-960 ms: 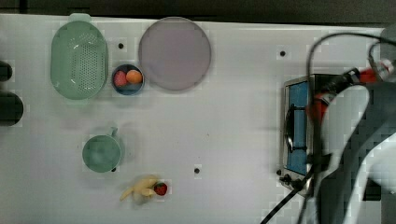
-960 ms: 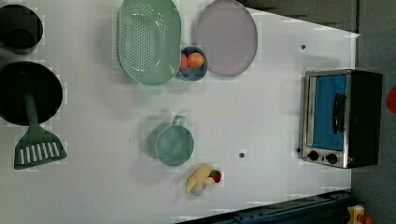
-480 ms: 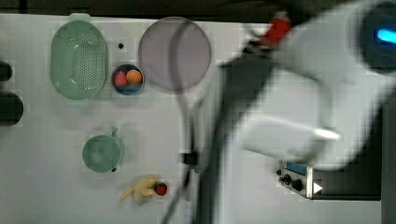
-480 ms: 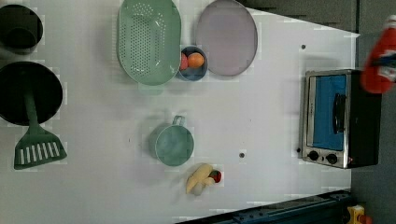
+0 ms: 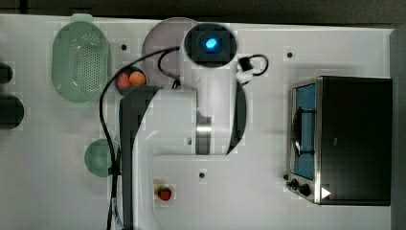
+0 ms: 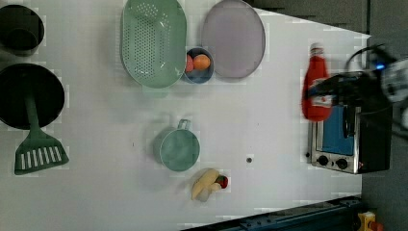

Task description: Pick Ketchup from oven and place it on table.

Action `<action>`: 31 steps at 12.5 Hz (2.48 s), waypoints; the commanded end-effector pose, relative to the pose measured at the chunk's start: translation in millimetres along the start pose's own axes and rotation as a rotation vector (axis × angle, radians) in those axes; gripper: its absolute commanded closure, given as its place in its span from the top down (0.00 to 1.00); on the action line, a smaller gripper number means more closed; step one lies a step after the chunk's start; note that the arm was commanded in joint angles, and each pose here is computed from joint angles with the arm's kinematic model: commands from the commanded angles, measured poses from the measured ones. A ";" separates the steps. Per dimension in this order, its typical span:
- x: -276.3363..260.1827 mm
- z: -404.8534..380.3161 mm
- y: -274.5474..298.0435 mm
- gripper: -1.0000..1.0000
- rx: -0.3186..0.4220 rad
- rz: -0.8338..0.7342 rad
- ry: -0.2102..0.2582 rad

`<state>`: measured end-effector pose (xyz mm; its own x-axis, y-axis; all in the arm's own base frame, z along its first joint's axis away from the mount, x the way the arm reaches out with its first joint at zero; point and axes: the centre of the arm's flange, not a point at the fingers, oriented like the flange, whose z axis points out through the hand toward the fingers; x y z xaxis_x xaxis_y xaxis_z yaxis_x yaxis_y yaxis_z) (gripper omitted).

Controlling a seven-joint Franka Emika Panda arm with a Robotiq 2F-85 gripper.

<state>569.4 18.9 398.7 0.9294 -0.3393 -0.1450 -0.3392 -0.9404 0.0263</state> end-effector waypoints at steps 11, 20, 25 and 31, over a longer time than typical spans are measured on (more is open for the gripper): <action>-20.1 197.8 60.5 0.64 0.005 0.178 0.093; 0.8 85.6 65.1 1.00 0.105 0.401 0.205; -6.9 -104.6 71.0 1.00 0.150 0.501 0.191; -37.5 -218.7 92.5 1.00 0.041 0.543 0.115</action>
<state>527.4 -49.8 650.6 0.6888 -0.7235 0.0445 -0.7230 -0.6902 -0.0293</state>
